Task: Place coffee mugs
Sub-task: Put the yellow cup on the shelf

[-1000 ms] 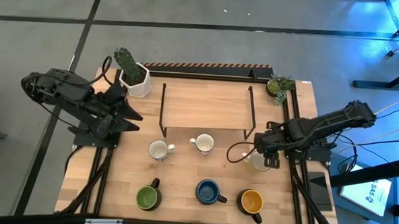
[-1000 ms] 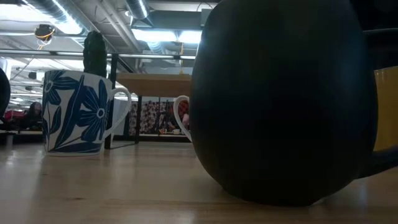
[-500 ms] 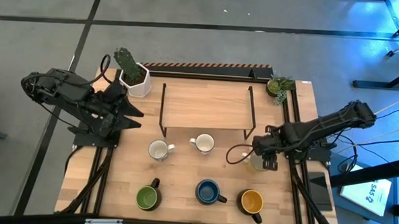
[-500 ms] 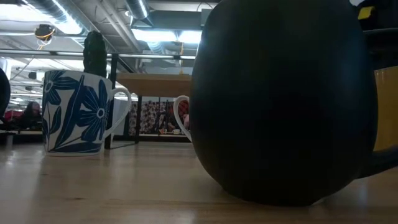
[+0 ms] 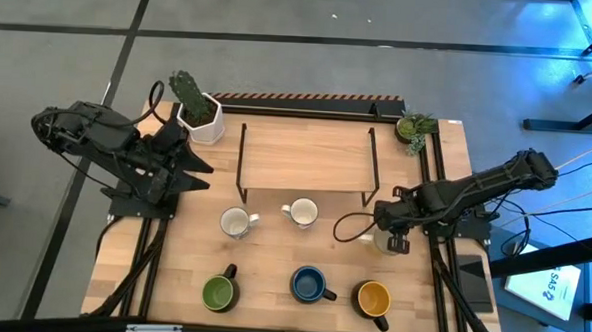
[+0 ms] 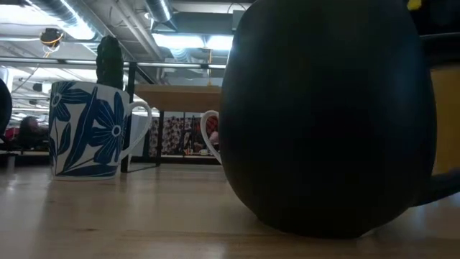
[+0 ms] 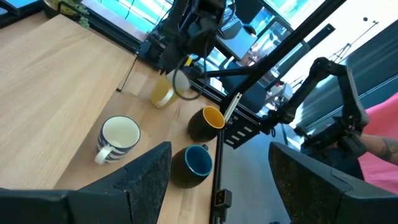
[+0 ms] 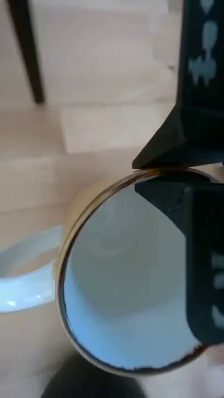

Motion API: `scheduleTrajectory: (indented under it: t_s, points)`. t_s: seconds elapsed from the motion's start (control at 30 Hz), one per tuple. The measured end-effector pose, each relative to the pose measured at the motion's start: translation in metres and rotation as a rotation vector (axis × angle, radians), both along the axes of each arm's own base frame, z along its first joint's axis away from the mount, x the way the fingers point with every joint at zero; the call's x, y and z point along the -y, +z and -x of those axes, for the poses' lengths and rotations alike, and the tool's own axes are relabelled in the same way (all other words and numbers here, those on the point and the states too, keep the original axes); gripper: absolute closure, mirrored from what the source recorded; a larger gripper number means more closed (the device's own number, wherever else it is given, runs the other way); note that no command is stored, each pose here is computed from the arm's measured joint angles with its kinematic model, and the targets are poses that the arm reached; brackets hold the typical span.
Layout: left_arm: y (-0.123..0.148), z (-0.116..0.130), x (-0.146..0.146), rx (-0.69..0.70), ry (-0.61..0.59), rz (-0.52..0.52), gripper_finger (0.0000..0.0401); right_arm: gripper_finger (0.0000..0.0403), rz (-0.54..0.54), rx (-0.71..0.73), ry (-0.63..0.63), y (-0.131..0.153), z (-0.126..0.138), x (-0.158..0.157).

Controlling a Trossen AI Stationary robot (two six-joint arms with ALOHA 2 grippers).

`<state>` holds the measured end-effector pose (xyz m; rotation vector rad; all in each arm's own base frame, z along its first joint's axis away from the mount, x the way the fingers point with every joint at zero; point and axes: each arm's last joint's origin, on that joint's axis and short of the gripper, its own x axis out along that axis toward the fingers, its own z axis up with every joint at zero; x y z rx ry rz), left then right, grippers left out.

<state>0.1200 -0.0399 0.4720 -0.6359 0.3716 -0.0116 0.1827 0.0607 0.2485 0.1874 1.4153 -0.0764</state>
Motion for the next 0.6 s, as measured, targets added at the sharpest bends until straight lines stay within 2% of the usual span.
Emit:
scheduleTrajectory:
  t_s: [0.17,0.47,0.6]
  points:
    - [0.0,0.001,0.0,-0.003,0.0,-0.001,0.0138,0.0398,0.023,0.067,-0.008,0.045,-0.003,0.0]
    - [-0.001,0.001,0.0,-0.006,0.0,-0.004,0.0138,0.0401,-0.027,0.381,-0.022,0.145,-0.021,0.003]
    - [-0.001,0.001,0.0,-0.003,-0.009,-0.027,0.0138,0.0401,0.054,0.482,0.021,0.182,-0.045,0.021]
